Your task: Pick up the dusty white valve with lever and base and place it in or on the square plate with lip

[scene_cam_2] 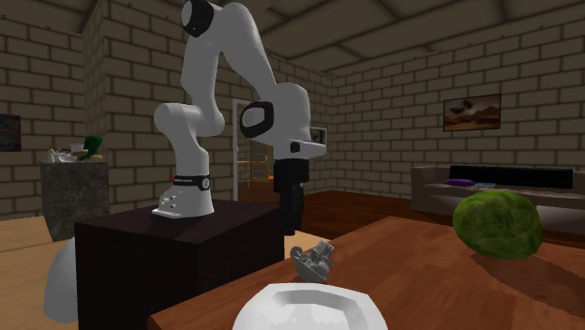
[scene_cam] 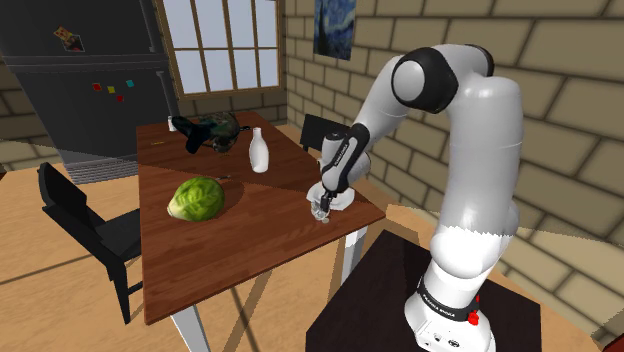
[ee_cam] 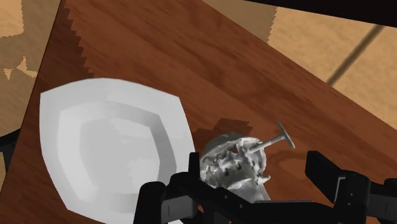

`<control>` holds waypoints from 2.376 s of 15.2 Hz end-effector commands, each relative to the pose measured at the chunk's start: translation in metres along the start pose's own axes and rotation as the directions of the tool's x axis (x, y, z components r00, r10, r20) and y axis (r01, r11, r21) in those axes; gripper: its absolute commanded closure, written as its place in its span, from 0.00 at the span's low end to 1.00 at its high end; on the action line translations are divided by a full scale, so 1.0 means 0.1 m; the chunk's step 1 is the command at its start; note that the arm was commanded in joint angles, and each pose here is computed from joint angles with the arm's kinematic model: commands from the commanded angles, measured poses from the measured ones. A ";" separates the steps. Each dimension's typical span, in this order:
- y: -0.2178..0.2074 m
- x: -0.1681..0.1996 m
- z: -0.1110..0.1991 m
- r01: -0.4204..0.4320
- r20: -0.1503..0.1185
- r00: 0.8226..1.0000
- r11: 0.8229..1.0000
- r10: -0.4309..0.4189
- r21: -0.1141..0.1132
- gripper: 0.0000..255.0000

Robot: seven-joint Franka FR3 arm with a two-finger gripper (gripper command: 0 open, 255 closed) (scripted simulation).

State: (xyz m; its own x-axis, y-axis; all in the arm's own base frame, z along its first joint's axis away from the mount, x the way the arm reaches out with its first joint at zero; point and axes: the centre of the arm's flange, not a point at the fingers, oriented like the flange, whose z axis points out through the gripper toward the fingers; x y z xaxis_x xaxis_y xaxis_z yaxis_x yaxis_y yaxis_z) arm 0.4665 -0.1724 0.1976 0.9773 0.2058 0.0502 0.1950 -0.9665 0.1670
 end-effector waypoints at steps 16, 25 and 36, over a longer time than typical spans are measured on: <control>0.03 0.04 0.37 0.000 -0.002 1.000 1.000 0.000 -0.002 1.00; 0.04 0.04 0.32 0.000 -0.002 1.000 1.000 0.000 -0.002 1.00; 0.01 1.06 0.21 -0.641 0.192 0.719 0.744 0.668 -0.190 0.00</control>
State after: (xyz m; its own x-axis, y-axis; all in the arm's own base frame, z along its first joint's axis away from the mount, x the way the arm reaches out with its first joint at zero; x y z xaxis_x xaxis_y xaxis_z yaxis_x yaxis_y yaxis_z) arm 0.5633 -0.1558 0.1831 0.8914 -0.4517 -0.0356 -0.4279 -0.8650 0.2620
